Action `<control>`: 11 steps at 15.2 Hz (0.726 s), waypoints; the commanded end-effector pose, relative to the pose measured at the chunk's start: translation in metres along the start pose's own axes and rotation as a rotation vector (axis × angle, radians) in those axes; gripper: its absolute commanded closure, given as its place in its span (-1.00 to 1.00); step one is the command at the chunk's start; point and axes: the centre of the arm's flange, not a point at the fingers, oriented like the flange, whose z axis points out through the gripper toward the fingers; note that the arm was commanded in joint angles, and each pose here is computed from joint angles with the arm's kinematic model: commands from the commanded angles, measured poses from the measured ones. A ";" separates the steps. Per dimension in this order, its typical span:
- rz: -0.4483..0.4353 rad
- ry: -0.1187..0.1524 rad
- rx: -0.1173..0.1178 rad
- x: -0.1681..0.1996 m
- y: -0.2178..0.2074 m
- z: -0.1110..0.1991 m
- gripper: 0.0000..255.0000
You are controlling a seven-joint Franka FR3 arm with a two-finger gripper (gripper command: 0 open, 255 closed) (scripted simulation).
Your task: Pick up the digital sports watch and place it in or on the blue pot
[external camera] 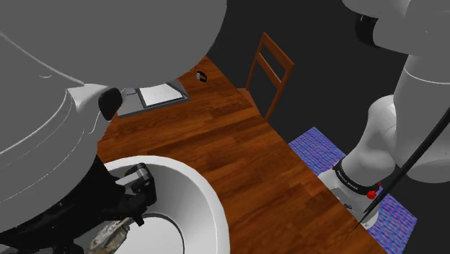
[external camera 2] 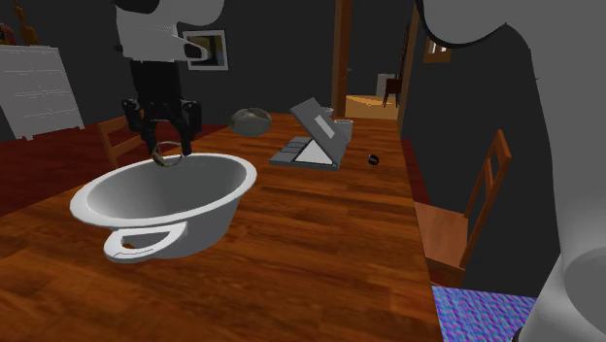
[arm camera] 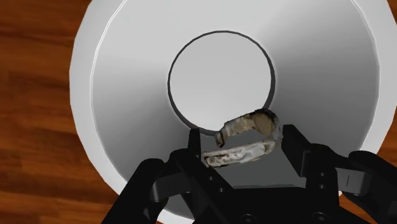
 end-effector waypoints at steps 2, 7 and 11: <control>0.000 0.000 0.001 0.001 0.000 0.015 1.00; 0.000 0.000 0.001 0.001 0.000 0.029 1.00; 0.000 0.000 0.001 0.001 0.000 0.029 1.00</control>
